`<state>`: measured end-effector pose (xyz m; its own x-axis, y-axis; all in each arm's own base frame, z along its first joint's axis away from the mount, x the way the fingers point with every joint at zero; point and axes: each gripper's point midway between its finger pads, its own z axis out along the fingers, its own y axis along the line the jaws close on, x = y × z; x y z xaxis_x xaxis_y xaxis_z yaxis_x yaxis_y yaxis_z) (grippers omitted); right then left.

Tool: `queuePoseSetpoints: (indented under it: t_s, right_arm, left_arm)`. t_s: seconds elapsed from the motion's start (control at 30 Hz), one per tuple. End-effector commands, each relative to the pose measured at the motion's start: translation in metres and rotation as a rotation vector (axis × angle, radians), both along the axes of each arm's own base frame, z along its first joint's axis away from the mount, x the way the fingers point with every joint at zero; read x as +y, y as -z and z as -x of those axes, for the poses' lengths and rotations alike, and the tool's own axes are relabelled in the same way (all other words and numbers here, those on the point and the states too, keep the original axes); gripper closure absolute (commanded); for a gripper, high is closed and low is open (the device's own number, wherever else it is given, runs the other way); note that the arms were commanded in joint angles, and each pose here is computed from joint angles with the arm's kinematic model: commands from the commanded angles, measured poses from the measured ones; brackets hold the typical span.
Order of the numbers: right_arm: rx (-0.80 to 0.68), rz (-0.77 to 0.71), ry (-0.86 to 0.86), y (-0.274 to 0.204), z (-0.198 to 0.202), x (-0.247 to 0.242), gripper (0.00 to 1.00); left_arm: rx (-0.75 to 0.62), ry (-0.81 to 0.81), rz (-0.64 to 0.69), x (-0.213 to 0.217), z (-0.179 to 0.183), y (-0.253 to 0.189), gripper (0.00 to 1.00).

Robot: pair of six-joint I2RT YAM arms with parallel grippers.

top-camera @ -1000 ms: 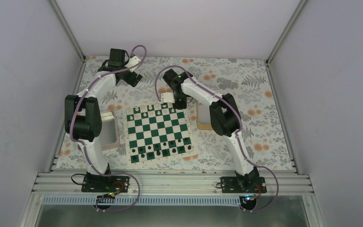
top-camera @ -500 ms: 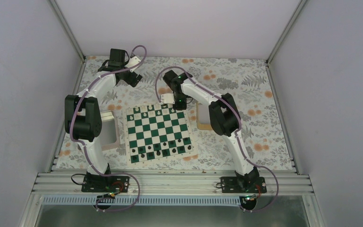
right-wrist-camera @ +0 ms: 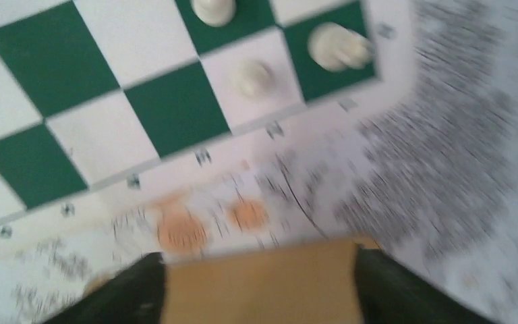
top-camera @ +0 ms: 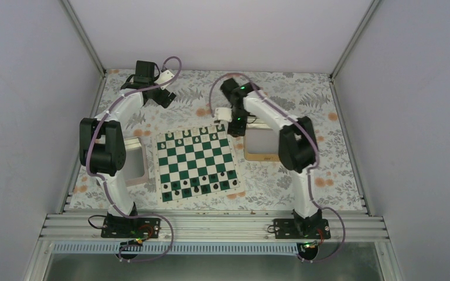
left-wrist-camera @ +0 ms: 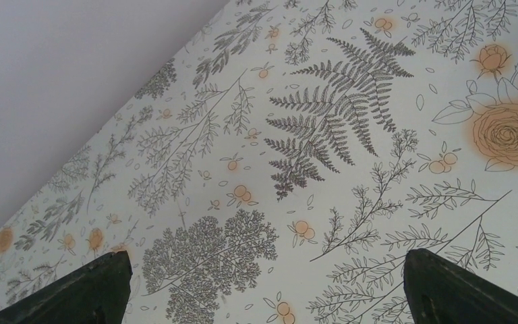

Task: Set up the chess pieces on the board
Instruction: Reset both arms

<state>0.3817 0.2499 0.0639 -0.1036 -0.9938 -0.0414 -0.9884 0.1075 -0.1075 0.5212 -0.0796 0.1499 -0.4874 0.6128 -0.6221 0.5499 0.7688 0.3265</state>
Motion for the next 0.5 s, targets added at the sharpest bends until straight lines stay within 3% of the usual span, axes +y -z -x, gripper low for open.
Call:
queuePoseSetpoints:
  t_s: [0.0,0.13,0.3,0.47]
  right_arm:
    - [-0.16,-0.135,0.143,-0.088,-0.014,-0.032,0.0]
    - [-0.32,-0.226,0.231,-0.133,-0.025,-0.047,0.0]
    - [-0.468,-0.292,0.258,-0.153,-0.03,-0.055,0.0]
    - [-0.507,-0.325,0.27,-0.153,-0.032,-0.057,0.0]
  left_arm:
    - [-0.069,-0.003,0.011,0.002,-0.001,-0.026,0.0]
    - [-0.075,-0.002,0.014,0.002,-0.001,-0.028,0.0]
    - [-0.084,0.0,0.023,0.001,-0.001,-0.032,0.0]
    - [-0.089,0.007,0.031,-0.001,-0.001,-0.035,0.0]
